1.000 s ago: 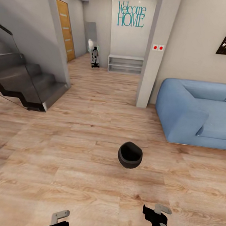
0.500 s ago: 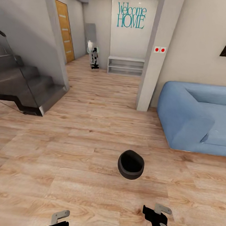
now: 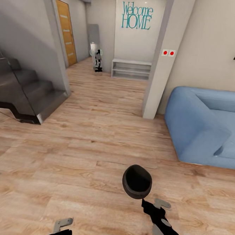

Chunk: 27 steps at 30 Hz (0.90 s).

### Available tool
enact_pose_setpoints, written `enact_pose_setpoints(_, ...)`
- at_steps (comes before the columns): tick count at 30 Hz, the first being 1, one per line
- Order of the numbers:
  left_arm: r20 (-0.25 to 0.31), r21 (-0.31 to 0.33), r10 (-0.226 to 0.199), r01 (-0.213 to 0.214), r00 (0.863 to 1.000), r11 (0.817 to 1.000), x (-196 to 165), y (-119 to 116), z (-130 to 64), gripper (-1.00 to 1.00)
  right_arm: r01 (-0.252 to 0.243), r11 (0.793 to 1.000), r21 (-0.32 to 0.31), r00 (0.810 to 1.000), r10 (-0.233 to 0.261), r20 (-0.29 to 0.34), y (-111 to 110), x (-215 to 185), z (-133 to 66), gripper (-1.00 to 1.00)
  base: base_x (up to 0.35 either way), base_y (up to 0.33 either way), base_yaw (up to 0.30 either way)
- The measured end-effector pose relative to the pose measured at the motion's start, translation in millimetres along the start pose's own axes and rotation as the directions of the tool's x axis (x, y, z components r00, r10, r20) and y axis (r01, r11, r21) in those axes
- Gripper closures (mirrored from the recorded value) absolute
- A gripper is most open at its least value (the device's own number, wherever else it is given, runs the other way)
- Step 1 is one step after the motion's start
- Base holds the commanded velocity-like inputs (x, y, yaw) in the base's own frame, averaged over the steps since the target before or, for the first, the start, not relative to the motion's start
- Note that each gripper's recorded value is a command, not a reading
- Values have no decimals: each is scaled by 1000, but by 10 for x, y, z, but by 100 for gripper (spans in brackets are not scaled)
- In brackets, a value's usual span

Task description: Place each of the two pumpkins and all three candles from the living room inside a cabinet in the living room (use any cabinet), then make sure every cabinet is closed, and position the cauldron so it is next to a table in the living room.

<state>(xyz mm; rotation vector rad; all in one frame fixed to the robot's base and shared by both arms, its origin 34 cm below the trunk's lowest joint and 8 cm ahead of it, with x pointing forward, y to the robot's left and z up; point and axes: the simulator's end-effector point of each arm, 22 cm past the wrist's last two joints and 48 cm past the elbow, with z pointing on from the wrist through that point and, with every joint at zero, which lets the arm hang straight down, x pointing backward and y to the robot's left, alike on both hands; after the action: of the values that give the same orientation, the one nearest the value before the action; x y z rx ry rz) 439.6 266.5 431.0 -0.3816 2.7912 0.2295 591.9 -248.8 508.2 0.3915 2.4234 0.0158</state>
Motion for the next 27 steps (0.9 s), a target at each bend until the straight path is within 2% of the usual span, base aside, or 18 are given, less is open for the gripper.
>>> enact_pose_setpoints(1, 7, 7, 0, 0, 1000, 1000, -31, -30, -5, -100, -12, 999, -42, 1000, 12, 10, 200, -124, -27, -100, 239, 0, 0)
enact_pose_setpoints(2, 12, 13, -1, 1, 1000, 1000, -58, -59, -11, -100, -16, 998, -53, 1000, 17, 12, 251, -156, -37, -100, 230, 0, 0)
enact_pose_setpoints(6, 65, 82, -18, 13, 998, 997, -381, -410, -107, -100, -21, 998, -66, 1000, 22, 14, 315, -199, -50, -100, 217, 0, 0)
enact_pose_setpoints(11, 36, 184, 21, -27, 999, 982, -803, -838, -355, -100, -23, 997, -69, 1000, 24, 15, 323, -205, -51, -100, 225, 0, 0)
enact_pose_setpoints(14, 37, 211, 23, -30, 999, 977, -925, -932, -439, -100, -23, 997, -68, 1000, 24, 15, 321, -204, -51, -100, 233, 0, 0)
enact_pose_setpoints(17, 27, 238, 42, -47, 999, 970, -1006, -1033, -532, -100, -23, 998, -66, 1000, 24, 14, 315, -201, -50, -100, 234, 0, 0)
enact_pose_setpoints(21, 49, 298, 77, -88, 996, 951, -1322, -1277, -836, -100, -21, 998, -56, 1000, 21, 6, 271, -157, -41, -100, 236, 0, 0)
enact_pose_setpoints(23, 60, 292, 83, -97, 995, 951, -1474, -1266, -946, -100, -21, 998, -53, 1000, 22, 4, 257, -147, -38, -100, 246, 0, -2)
enact_pose_setpoints(24, 71, 285, 70, -87, 995, 955, -1582, -1229, -997, -100, -22, 998, -52, 1000, 22, 4, 253, -145, -37, -100, 250, 0, -32)
enact_pose_setpoints(27, 80, 279, 61, -81, 995, 957, -1660, -1193, -1027, -100, -23, 998, -50, 1000, 23, 2, 247, -141, -36, -100, 259, 0, -142)
